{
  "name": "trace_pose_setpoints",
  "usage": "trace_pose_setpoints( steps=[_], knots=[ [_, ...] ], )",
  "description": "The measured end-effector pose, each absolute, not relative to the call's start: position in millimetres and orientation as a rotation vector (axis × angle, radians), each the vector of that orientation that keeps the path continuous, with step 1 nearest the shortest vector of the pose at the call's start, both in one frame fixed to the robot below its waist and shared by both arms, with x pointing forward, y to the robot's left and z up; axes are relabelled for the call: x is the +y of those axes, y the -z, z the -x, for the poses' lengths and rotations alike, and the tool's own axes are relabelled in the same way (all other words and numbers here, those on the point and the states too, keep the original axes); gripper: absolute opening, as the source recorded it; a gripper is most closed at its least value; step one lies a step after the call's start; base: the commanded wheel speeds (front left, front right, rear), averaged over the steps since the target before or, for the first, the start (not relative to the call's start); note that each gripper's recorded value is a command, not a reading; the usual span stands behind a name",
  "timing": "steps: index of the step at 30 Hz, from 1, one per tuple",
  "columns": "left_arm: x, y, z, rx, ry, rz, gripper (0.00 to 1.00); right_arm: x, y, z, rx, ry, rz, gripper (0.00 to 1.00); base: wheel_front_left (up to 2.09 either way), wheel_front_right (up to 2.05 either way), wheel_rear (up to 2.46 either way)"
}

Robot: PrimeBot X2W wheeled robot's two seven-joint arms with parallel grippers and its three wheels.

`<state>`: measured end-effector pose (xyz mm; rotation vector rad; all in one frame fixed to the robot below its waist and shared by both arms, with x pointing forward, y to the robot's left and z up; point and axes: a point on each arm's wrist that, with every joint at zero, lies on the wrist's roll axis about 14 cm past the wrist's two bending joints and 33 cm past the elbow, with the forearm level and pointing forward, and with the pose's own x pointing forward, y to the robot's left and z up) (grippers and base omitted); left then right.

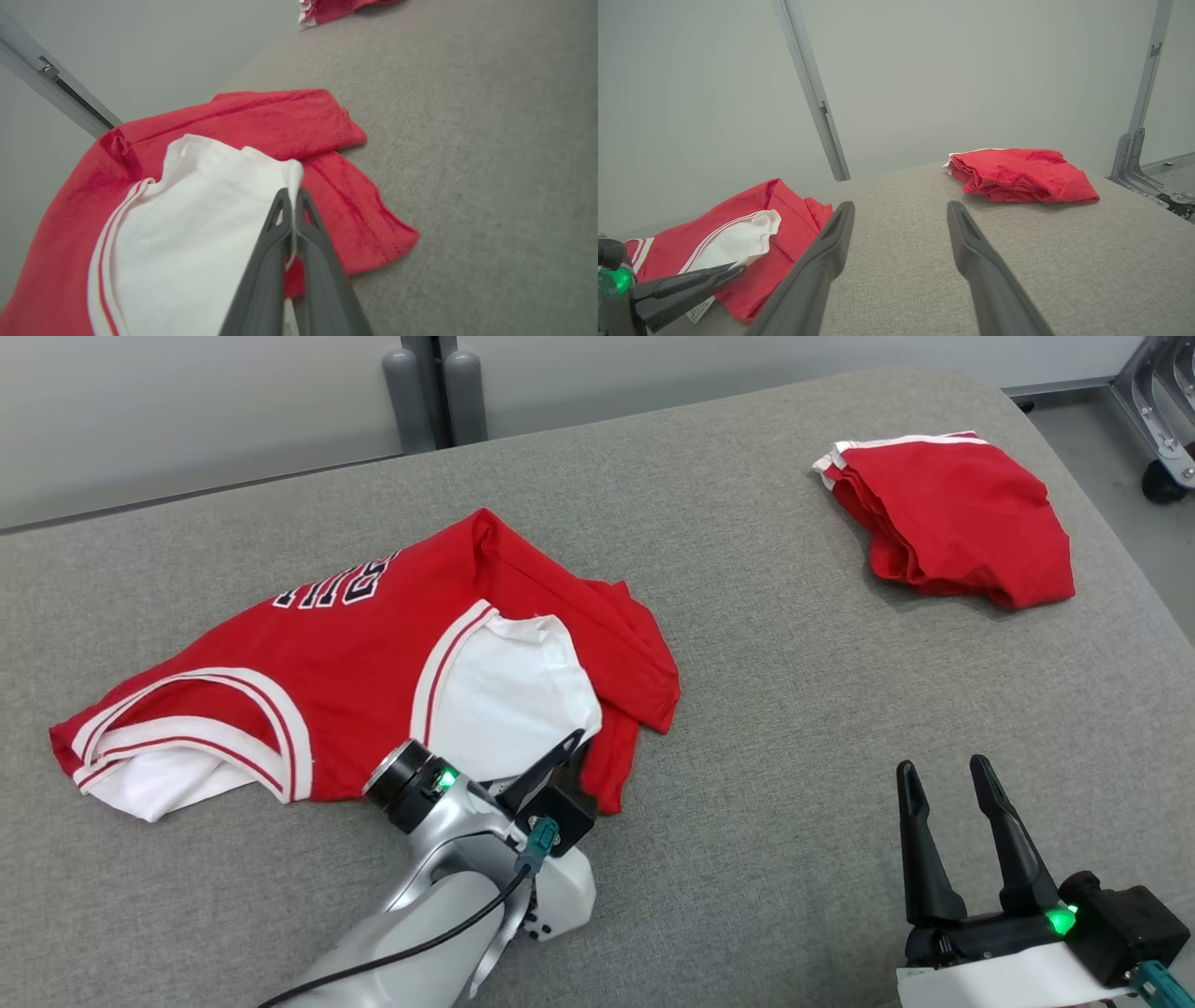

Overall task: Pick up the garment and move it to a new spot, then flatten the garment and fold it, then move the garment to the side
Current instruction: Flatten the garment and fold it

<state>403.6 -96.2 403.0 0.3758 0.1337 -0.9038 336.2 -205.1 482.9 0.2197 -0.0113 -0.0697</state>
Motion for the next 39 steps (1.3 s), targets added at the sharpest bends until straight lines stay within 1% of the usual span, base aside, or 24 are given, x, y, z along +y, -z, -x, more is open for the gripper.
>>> trace_pose_setpoints(
  steps=[1,5,8,9,10,13,18,23,31,34,39],
  knots=[
    [-96.2,-403.0,-403.6,0.134,0.904,-0.376,0.0,-205.1,-482.9,-336.2,-0.011,0.07,-0.22,1.0,0.0,0.0,0.0],
    [-106.4,-442.4,-405.6,0.051,0.883,-0.231,0.0,-201.5,-481.7,-335.0,-0.008,0.06,-0.225,1.0,0.0,0.0,0.0],
    [-84.2,-458.7,-405.8,0.029,0.83,-0.13,0.0,-196.3,-476.2,-333.5,0.011,0.046,-0.233,1.0,0.0,0.0,0.0],
    [-69.6,-461.8,-408.3,0.019,0.8,-0.125,0.0,-194.6,-473.1,-333.0,0.02,0.042,-0.236,1.0,0.0,0.0,0.0],
    [-31.3,-466.2,-414.1,0.001,0.716,-0.137,0.0,-191.3,-469.8,-333.8,0.031,0.031,-0.24,1.0,0.0,0.0,0.0],
    [32.4,-474.2,-417.7,-0.007,0.57,-0.185,0.0,-180.8,-466.6,-338.7,0.041,-0.007,-0.242,1.0,0.0,0.0,0.0],
    [131.9,-496.5,-413.5,-0.012,0.325,-0.252,0.0,-154.4,-463.8,-350.2,0.054,-0.095,-0.249,1.0,0.0,0.0,0.0],
    [204.0,-501.7,-400.0,0.024,0.142,-0.315,0.0,-121.6,-455.2,-359.4,0.089,-0.201,-0.26,1.0,0.0,0.0,0.0],
    [255.3,-500.9,-398.9,0.051,0.001,-0.343,0.0,-112.0,-419.3,-363.8,0.215,-0.239,-0.328,1.0,0.0,0.0,0.0],
    [262.1,-498.5,-401.2,0.058,-0.012,-0.346,0.0,-102.3,-411.3,-363.6,0.252,-0.294,-0.325,1.0,0.0,0.0,0.0],
    [265.8,-498.6,-407.1,0.05,-0.022,-0.345,0.0,-82.8,-394.1,-353.1,0.33,-0.398,-0.298,1.0,0.0,0.0,0.0]
  ],
)
